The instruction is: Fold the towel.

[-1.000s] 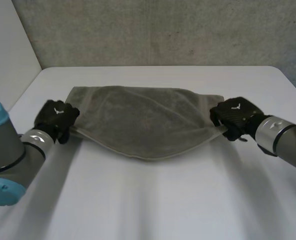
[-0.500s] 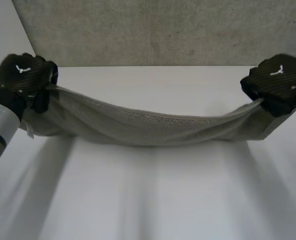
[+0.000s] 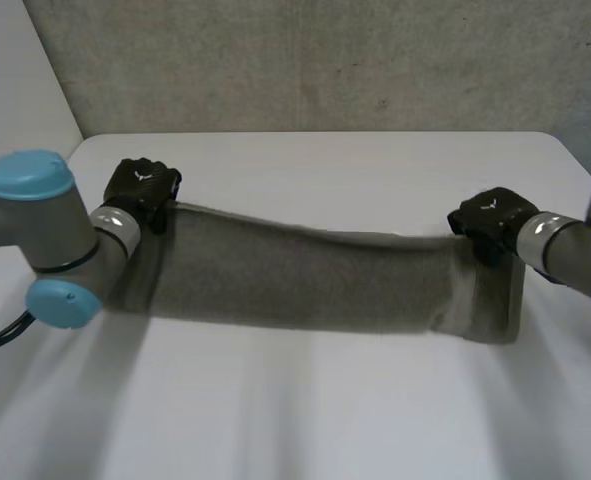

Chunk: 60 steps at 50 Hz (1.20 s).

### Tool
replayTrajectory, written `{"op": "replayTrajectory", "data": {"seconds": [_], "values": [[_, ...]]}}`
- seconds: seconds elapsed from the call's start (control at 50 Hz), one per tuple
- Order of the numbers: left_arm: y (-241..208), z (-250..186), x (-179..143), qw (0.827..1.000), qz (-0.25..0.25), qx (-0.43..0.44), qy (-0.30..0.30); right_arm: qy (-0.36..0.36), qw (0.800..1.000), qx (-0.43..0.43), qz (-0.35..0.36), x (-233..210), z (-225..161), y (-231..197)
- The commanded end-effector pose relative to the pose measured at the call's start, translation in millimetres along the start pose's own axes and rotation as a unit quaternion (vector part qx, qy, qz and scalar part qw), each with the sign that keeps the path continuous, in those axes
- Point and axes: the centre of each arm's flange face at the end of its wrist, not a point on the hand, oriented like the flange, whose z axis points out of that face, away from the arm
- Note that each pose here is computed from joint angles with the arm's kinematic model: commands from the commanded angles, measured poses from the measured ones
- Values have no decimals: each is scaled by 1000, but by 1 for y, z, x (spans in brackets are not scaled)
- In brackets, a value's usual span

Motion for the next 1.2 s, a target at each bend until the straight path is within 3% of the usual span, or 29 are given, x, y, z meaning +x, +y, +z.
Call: {"op": "replayTrajectory", "data": {"seconds": [0.02, 0.1, 0.3, 0.44, 0.56, 0.64, 0.82, 1.2], "values": [[9, 24, 7, 998, 43, 20, -38, 58, 997, 43, 13, -3, 22, 1], [14, 29, 14, 996, 79, 22, -42, 61, 997, 53, 11, -6, 26, 1], [15, 16, 44, 994, 105, 17, -9, 49, 998, 49, 11, -20, 30, 2], [-2, 9, 37, 993, 115, 25, -27, 49, 996, 61, 51, -17, 18, -6], [-23, -8, 24, 995, 81, 32, -47, 75, 986, 120, 87, -1, -21, -37], [-34, -29, 19, 998, 17, 37, -42, 70, 985, 135, 84, -7, -50, -45], [-44, -78, 24, 995, -85, 43, 20, 34, 991, 83, 96, -37, -72, -13], [-23, -106, 35, 995, -91, 41, 31, 28, 995, 11, 93, -49, -52, 57]]}}
